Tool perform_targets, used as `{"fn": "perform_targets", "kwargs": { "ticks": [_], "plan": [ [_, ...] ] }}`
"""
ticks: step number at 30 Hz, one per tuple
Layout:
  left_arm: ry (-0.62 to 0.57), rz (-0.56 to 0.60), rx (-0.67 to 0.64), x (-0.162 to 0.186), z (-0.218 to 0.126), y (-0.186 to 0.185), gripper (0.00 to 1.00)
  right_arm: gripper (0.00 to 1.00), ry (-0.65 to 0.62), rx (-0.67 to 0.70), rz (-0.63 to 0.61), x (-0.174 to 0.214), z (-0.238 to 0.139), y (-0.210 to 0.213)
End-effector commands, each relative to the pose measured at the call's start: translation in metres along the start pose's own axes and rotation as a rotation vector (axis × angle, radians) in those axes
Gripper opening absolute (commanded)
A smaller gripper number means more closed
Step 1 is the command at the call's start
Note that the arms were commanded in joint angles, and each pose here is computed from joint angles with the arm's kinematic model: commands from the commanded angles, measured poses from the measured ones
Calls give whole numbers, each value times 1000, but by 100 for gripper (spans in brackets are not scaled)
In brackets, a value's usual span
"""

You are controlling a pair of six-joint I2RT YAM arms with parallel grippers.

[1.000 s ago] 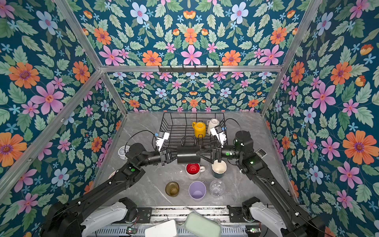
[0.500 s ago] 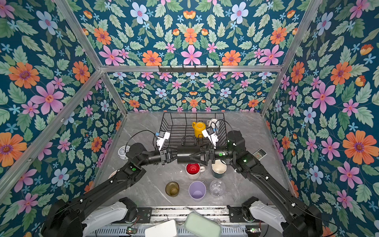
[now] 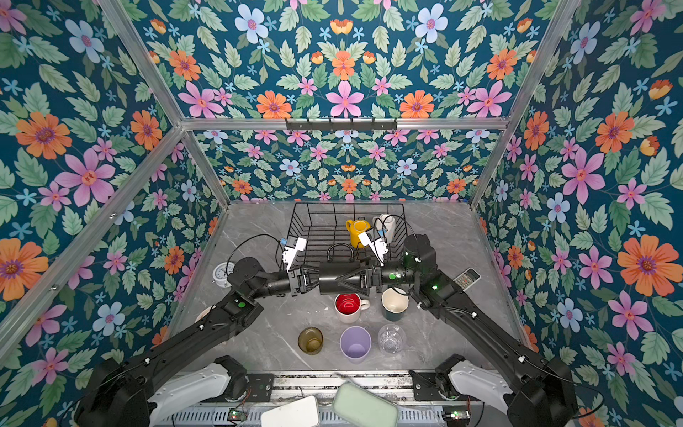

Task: Load the cups into the dish rack
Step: 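Hold the black mug up while the right gripper grasps its handle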

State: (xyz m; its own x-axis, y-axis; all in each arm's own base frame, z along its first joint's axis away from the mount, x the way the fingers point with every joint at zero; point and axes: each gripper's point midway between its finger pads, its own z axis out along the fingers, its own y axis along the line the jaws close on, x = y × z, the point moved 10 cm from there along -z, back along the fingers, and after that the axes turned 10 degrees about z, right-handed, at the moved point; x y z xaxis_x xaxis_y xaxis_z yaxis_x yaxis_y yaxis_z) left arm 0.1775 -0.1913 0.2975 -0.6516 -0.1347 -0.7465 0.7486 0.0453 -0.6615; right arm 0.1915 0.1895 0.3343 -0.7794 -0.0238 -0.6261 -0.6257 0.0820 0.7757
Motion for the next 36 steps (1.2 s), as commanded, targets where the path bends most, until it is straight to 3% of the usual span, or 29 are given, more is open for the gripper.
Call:
{"fn": "perform_targets", "kwargs": {
  "ticks": [1, 6, 15, 19, 22, 30, 36],
  "plan": [
    [-34, 106, 104, -10, -1, -18, 0, 89, -35, 40, 8, -3, 3, -5],
    [-35, 104, 103, -11, -1, -18, 0, 80, -27, 58, 18, -1, 7, -7],
    [-33, 99, 98, -10, -1, -16, 0, 47, -31, 104, 32, 2, 6, -11],
    [-34, 97, 97, -10, -1, -16, 0, 27, -30, 107, 35, 2, 5, -11],
    [-33, 94, 92, -10, -1, -15, 0, 0, -33, 106, 38, 2, 6, -11],
    [-28, 83, 70, -8, -1, -13, 1, 0, -76, 121, 58, -7, 5, -6],
    [-19, 81, 43, -8, -1, -12, 16, 0, -85, 144, 58, -11, 3, -3]
  ]
}}
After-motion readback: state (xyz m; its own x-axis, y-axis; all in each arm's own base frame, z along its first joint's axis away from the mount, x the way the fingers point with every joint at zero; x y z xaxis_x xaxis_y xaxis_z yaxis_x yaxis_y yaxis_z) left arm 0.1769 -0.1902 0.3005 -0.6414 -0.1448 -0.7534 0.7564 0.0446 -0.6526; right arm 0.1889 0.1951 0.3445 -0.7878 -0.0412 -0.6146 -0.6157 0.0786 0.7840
